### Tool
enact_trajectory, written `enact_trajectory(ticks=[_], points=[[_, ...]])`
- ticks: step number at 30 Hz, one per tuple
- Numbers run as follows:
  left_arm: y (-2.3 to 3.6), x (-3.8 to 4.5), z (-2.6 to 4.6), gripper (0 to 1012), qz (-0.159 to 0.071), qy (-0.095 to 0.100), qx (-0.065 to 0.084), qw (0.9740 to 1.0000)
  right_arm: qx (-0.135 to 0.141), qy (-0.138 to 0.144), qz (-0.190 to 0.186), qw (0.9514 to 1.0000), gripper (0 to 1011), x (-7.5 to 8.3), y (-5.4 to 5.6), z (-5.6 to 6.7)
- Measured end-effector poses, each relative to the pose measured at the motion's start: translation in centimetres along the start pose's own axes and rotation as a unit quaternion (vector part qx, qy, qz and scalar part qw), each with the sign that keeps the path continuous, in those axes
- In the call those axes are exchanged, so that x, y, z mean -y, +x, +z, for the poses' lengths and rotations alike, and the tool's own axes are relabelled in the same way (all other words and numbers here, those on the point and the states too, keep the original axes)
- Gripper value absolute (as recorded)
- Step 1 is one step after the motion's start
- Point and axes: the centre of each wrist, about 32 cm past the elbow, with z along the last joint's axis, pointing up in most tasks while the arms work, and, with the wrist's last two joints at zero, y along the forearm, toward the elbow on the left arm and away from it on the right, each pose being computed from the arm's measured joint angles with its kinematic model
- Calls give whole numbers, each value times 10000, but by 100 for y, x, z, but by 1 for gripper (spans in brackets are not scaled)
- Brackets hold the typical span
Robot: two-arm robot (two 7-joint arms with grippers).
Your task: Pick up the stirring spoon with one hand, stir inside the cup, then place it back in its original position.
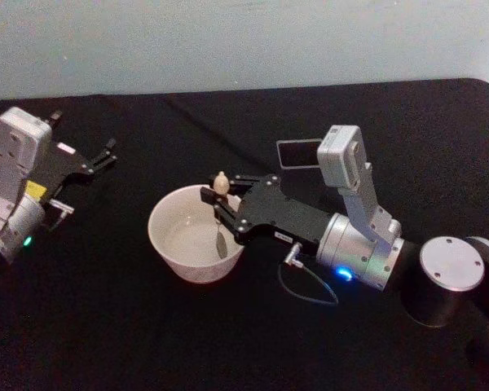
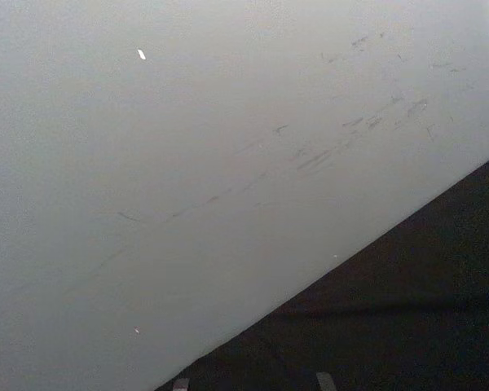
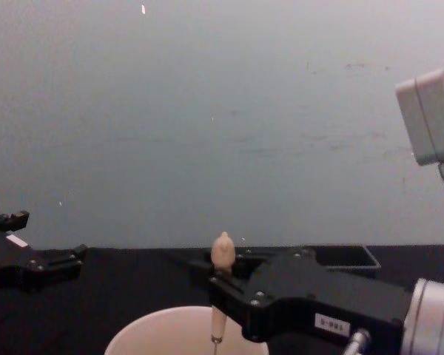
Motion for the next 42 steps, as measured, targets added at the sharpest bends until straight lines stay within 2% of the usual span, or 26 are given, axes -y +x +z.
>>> enact_trajectory(ticks=[13, 24, 34, 42], points=[[0, 0, 0, 1001, 0, 0, 0, 10000, 53, 63, -12, 10000, 169, -62, 30, 31], [0, 0, 0, 1001, 0, 0, 0, 10000, 69, 26, -73, 9999, 169, -18, 53, 30], [0, 0, 0, 1001, 0, 0, 0, 10000, 36, 2, 78, 10000, 169, 66, -9, 43], [0, 0, 0, 1001, 0, 0, 0, 10000, 10, -51, 234, 9997, 169, 37, -77, 16]])
